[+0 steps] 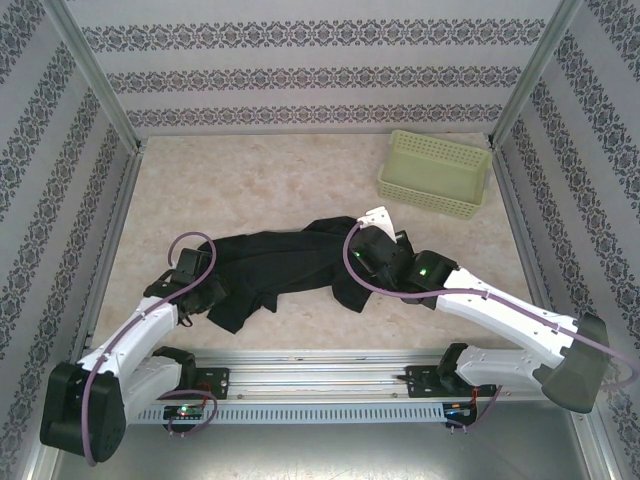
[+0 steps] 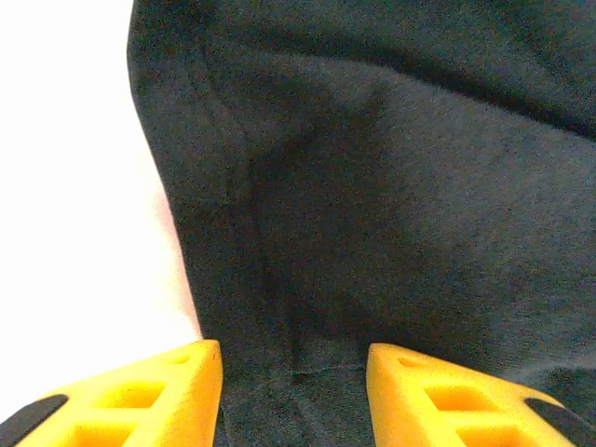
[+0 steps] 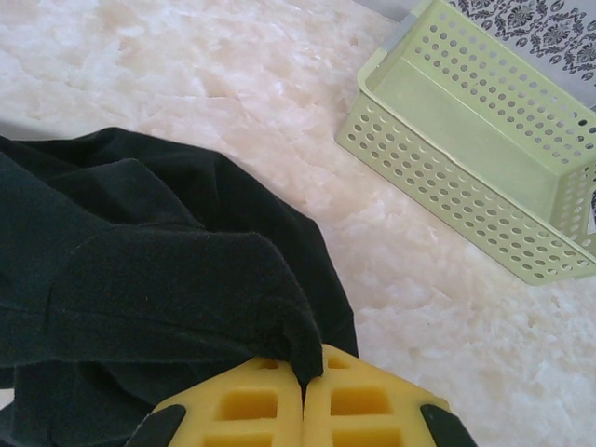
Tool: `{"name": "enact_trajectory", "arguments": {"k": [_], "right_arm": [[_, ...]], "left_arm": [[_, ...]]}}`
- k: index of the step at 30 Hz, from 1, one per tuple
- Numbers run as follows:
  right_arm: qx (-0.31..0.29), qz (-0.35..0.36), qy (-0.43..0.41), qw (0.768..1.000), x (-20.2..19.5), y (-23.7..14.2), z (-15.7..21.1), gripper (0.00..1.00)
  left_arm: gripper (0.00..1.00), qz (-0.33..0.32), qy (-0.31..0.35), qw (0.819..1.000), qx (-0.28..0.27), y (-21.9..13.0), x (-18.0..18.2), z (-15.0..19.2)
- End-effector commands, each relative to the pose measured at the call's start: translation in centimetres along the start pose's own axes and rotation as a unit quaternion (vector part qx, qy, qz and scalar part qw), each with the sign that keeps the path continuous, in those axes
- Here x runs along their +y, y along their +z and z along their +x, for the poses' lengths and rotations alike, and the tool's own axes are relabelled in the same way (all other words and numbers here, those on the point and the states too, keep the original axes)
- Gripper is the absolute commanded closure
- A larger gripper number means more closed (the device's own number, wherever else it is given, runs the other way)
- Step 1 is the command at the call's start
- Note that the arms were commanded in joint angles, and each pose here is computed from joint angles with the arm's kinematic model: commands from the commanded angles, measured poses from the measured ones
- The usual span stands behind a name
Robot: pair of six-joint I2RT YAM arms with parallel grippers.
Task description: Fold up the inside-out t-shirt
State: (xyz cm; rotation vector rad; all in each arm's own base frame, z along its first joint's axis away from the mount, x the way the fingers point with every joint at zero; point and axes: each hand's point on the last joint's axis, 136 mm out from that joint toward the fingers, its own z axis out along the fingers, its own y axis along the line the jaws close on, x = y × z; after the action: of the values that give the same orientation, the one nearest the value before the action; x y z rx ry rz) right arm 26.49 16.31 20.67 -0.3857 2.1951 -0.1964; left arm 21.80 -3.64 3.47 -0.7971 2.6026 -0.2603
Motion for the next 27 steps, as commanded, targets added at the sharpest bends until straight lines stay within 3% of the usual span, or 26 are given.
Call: {"name": "enact_trajectory", "arguments": {"k": [1,9,12,23,27], "right_arm": [[-0.011,0.005,0.008,1.0,-0.5,-0.5,-0.9,1.0],[-0.007,0.006,0.012,1.0,-0.5,-0.3,-0.6,1.0],[-0.009,0.005,0.013,1.0,-0.5,-0.4,-0.6,1.0],[-0.006,0.011,0.011,1.0,-0.8,-0.4,-0.3,1.0],[-0.008,0.012,0.012,1.0,-1.0,-0.5,-0.3,1.0]], "left_arm": [[0.56,-0.007,-0.015,1.0,0.006,0.4,0.3,0.1],[0.39,-0.031,-0.03,0.999,-0.003,-0.3,2.0,0.7],[0.39,-0.029,-0.034,0.999,0.01,0.6,1.7,1.0],[0.83,0.0,-0.014,1.0,-0.009,1.2,-0.6,-1.2],[0.92,0.027,0.003,0.999,-0.034,0.0,-1.8,-2.4]]}}
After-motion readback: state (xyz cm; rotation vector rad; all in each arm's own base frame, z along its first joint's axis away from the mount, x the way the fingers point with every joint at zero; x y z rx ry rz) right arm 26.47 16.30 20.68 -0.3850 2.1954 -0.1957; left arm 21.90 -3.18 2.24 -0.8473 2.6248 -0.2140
